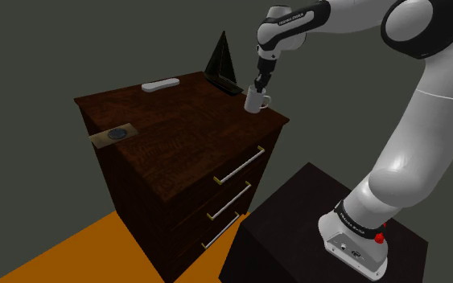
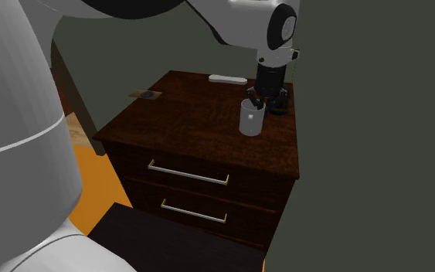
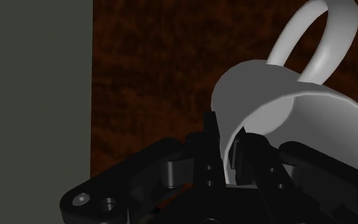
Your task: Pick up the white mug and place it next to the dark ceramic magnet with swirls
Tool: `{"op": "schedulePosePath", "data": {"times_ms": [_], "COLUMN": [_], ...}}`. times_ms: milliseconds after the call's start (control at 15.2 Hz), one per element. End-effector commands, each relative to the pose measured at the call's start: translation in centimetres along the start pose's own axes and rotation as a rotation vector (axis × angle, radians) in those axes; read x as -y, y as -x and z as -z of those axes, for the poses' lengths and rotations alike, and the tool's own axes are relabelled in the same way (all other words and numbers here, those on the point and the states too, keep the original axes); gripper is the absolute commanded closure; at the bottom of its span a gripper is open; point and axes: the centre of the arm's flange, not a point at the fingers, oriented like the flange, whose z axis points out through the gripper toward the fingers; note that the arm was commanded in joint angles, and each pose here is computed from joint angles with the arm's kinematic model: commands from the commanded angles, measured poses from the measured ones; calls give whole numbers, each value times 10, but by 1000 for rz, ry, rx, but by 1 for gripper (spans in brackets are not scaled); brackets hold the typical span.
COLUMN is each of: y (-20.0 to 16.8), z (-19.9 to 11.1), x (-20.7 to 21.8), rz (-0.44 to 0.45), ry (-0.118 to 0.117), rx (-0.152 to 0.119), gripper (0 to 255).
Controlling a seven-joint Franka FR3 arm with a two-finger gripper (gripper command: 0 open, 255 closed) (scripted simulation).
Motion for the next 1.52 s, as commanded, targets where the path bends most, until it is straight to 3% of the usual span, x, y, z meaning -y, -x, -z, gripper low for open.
{"op": "schedulePosePath", "data": {"times_ms": [0,1452], "y": [1,5], "z": [10,126], "x": [0,0], "rz": [0,0], "ry": [0,0], "rx": [0,0], "gripper": [255,255]}}
